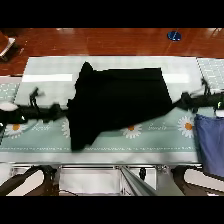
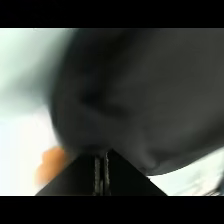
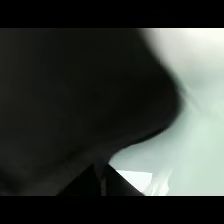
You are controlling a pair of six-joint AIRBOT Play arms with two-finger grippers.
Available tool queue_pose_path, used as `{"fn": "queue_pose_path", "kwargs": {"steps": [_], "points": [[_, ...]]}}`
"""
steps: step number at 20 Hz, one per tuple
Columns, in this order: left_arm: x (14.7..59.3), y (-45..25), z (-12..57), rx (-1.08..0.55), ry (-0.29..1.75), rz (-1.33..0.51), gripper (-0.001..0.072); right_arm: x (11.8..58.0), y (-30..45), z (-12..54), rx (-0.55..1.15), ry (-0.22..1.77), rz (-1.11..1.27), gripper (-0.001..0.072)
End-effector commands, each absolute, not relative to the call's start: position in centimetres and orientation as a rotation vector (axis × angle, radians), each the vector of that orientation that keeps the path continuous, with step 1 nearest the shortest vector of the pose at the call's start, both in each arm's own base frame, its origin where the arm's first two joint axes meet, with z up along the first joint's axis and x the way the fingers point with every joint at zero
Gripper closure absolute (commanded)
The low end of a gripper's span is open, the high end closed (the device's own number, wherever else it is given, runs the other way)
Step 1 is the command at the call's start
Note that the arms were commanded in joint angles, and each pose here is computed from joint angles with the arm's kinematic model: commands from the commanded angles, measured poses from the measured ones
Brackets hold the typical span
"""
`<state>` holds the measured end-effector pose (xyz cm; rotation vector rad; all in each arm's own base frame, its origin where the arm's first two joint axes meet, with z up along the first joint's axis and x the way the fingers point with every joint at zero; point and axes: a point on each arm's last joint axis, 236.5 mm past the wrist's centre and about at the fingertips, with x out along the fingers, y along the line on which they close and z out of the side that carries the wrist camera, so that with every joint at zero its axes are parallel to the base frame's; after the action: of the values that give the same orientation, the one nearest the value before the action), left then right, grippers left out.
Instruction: Fold the shirts.
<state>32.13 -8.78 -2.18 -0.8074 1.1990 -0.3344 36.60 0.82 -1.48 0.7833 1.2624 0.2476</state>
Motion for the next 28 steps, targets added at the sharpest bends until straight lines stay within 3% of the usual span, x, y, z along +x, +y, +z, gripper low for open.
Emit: {"fn": "queue_pose_path", "kwargs": {"steps": [1,4,7,10,14,17,20,24,28], "points": [[40.4,-8.4,14.9,-0.758,0.766,-0.469,0.0690,42.8,2.0,12.4,0.597,1.006,0.352,0.0690],[41.9,-7.1,31.2,-0.531,0.430,-0.513,0.0690,44.0,1.5,27.8,0.422,0.671,0.355,0.0690],[38.6,-5.0,41.3,-0.312,0.246,-0.393,0.0690,38.8,0.6,39.3,0.237,0.411,0.256,0.0690],[33.2,-3.5,47.2,-0.144,0.098,-0.266,0.0690,31.7,0.5,44.7,0.107,0.267,0.143,0.0690],[25.4,-1.4,50.5,-0.013,-0.011,-0.079,0.0690,24.2,1.3,46.9,0.038,0.203,0.066,0.0690],[20.7,-0.8,50.7,0.054,-0.021,0.002,0.0690,20.7,1.6,46.5,0.017,0.219,0.033,0.0690],[19.5,-0.5,47.9,0.034,0.062,0.025,0.0690,19.6,1.5,45.2,0.028,0.256,0.011,0.0690],[23.2,0.2,39.2,-0.056,0.313,0.009,0.0690,22.3,1.6,39.5,0.095,0.420,0.062,0.0690],[30.3,-0.5,28.9,-0.189,0.536,-0.089,0.0690,28.4,1.9,30.2,0.209,0.625,0.171,0.0690]]}}
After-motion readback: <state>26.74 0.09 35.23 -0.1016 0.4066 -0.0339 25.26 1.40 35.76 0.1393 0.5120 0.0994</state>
